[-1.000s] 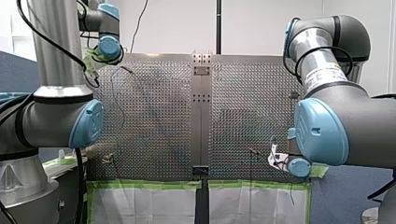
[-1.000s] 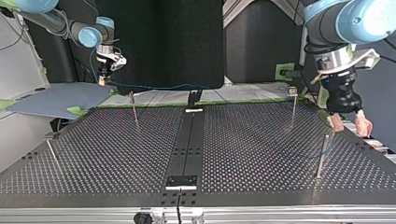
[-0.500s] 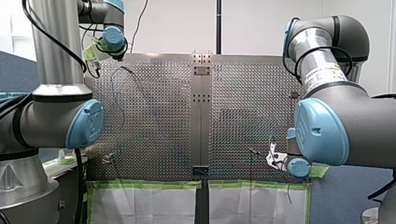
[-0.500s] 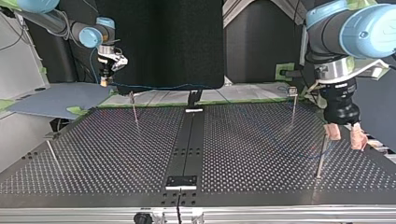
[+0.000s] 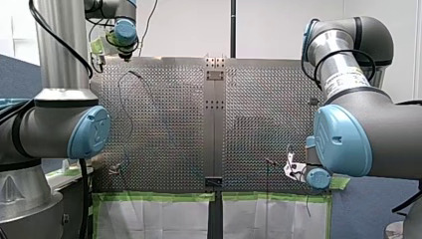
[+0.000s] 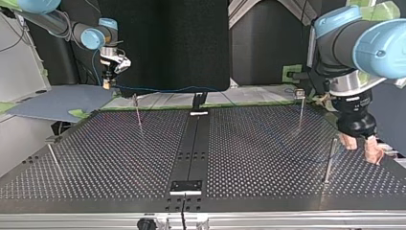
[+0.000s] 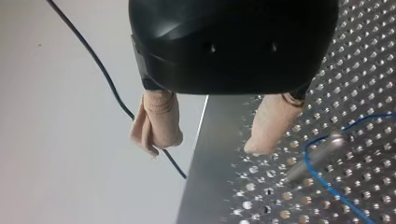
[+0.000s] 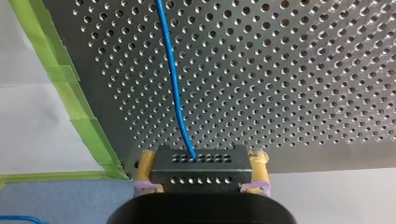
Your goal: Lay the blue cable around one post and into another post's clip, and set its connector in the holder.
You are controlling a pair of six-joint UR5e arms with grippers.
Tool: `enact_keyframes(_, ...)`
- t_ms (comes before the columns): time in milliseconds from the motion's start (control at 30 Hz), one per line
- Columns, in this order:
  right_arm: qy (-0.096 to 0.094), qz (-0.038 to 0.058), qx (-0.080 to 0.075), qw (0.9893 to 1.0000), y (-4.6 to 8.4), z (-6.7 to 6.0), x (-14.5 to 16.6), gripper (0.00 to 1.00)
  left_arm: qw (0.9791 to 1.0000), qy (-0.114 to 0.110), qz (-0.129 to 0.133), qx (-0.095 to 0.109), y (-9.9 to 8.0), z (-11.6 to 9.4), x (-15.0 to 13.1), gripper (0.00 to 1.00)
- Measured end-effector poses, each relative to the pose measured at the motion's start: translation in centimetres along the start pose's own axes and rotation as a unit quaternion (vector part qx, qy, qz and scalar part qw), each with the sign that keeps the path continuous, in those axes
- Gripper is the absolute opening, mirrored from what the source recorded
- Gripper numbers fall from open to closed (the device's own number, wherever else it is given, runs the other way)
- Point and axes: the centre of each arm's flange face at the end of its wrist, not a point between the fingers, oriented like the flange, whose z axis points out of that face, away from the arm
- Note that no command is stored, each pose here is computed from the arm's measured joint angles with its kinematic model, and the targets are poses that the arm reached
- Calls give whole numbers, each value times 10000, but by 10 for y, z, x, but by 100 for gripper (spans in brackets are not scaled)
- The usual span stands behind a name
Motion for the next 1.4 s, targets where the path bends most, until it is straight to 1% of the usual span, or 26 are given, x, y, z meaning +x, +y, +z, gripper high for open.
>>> enact_keyframes(167,-7,6,0,10000,0,0,0,0,9998,9,199,44,-7,-4,-14,100)
enact_keyframes(333,-11,7,-1,10000,0,0,0,0,9988,57,412,267,-18,-10,-28,100)
enact_keyframes(433,-10,11,0,10000,0,0,0,0,9978,71,536,375,-24,-14,-37,100)
enact_keyframes(600,-6,14,1,10000,0,1,0,0,9960,80,755,467,-33,-22,-52,100)
enact_keyframes(867,-12,15,7,10000,0,0,0,0,9928,86,1077,517,-40,-32,-73,100)
enact_keyframes(967,-20,15,6,10000,0,0,0,0,9906,199,1252,515,-40,-35,-71,100)
enact_keyframes(1133,-34,17,4,10000,0,0,0,0,9847,469,1594,517,-37,-41,-57,100)
enact_keyframes(1233,-45,17,2,10000,0,0,-1,0,9814,536,1764,541,-37,-42,-47,100)
enact_keyframes(1400,-52,17,0,10000,0,-1,-1,0,9757,554,2027,617,-36,-40,-28,100)
